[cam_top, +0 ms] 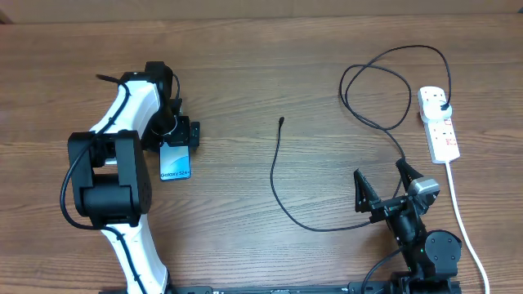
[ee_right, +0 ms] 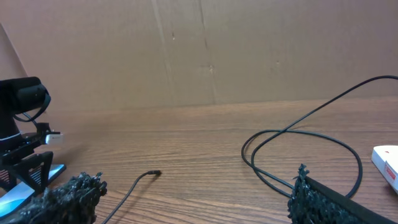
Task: Plug charger to phone and switch on socket
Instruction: 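Move the left gripper forward over the smartphone and lower onto it, then close the left gripper on the smartphone's bottom edge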
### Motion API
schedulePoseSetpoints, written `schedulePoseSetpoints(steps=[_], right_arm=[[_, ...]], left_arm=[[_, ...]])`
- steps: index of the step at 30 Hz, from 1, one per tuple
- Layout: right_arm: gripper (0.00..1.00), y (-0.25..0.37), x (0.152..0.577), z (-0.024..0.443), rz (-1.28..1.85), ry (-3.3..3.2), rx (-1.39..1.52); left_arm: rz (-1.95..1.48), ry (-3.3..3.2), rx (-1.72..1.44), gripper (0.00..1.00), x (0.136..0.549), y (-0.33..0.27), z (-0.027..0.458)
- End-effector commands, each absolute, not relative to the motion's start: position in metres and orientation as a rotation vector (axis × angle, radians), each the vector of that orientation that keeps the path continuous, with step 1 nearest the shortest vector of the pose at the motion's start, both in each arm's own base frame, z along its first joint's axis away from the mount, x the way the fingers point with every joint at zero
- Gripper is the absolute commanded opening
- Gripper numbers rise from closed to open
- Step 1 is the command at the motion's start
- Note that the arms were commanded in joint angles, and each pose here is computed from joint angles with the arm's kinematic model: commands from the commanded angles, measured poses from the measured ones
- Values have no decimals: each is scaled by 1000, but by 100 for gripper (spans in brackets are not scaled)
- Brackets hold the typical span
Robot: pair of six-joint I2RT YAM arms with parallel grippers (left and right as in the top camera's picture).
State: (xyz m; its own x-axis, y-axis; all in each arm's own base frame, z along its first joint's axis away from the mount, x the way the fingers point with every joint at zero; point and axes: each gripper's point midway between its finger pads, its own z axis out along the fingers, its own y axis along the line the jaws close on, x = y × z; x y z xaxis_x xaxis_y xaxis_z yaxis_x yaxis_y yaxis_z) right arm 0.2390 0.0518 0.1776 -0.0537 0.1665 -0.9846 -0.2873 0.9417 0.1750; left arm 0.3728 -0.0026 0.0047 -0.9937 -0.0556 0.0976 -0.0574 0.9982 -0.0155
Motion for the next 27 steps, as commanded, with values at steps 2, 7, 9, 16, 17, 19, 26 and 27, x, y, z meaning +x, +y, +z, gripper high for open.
schedulePoseSetpoints(steps=[2,7,9,16,17,19,26,27], right_arm=[[100,53,239,176,371,1578,-101],[100,53,239,176,371,1578,-101],[100,53,239,176,371,1578,-101],[100,53,239,176,371,1578,-101],[100,53,239,176,371,1578,-101],[100,53,239,176,371,1578,-101],[100,53,239,176,372,1578,-101],[100,53,239,176,371,1578,-101]], left_arm=[[6,-3069,125,100,382,1,6],[6,-3056,124,100,377,1,-1],[5,-3049,124,99,373,1,-4],[7,-3034,138,100,369,1,-5],[9,-3033,143,100,369,1,-5],[13,-3033,143,100,369,1,-5],[12,-3010,142,98,361,0,-11],[11,-3002,142,97,358,0,-13]])
